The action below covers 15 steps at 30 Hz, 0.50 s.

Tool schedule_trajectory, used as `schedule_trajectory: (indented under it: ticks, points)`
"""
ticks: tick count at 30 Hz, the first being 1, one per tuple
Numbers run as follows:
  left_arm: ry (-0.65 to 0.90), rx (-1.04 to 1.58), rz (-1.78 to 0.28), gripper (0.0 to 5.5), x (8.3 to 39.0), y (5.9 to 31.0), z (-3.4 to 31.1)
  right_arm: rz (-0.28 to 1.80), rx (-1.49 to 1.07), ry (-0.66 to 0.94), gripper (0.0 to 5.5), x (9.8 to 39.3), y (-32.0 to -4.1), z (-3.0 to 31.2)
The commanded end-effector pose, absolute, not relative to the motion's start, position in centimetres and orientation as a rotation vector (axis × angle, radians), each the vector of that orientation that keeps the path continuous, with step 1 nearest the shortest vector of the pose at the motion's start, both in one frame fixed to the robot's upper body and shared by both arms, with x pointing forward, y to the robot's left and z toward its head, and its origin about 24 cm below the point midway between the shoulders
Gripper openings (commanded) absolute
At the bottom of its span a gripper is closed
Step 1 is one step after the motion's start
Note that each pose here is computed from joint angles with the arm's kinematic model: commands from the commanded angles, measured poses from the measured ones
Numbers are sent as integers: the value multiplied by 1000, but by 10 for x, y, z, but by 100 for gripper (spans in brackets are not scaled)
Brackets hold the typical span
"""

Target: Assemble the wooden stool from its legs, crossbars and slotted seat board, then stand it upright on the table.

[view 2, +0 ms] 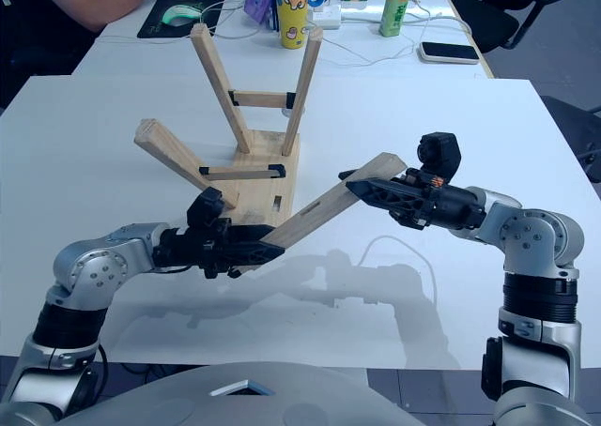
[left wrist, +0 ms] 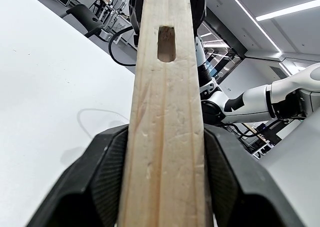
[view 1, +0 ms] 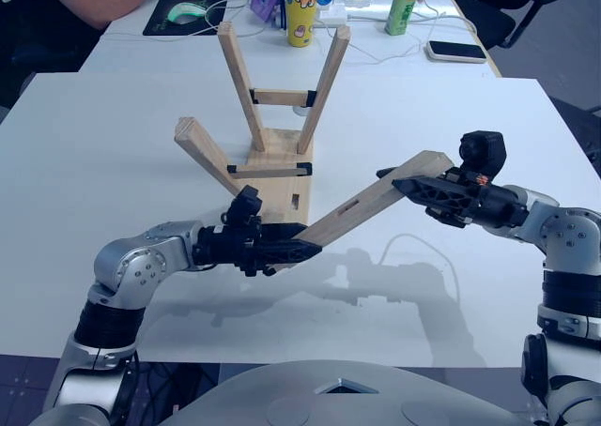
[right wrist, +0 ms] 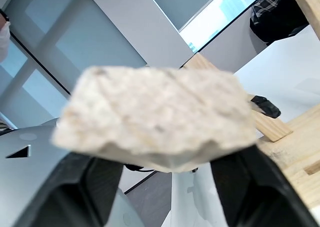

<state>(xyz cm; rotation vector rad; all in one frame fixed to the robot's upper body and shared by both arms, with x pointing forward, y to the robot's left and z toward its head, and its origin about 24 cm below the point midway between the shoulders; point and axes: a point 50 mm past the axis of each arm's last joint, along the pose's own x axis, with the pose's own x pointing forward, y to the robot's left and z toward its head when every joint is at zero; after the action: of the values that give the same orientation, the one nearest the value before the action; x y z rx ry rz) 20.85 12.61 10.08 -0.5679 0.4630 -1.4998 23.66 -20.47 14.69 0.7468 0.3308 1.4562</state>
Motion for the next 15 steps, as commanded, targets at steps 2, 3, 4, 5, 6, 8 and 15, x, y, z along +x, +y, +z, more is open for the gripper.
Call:
schedule_trajectory:
  ticks: [2, 3, 4, 5, 6, 8, 15]
  points:
    - [417, -535, -1482, 208, 214, 128, 106, 1452, 716, 341, 210, 237, -206, 147]
    - [406, -527, -1472, 246, 215, 128, 107, 1450, 715, 339, 209, 237, -206, 146]
    - [395, -534, -1465, 254, 217, 129, 107, 1449, 713, 338, 208, 237, -206, 146]
    - [382, -534, -1454, 278, 218, 129, 108, 1444, 708, 339, 207, 237, -207, 146]
    - [372, -540, -1438, 294, 219, 129, 108, 1439, 699, 343, 207, 238, -207, 145]
    - [351, -546, -1406, 325, 222, 131, 109, 1418, 675, 358, 207, 238, -210, 143]
    - [325, -280, -1302, 395, 220, 135, 93, 1320, 544, 410, 207, 239, -242, 144]
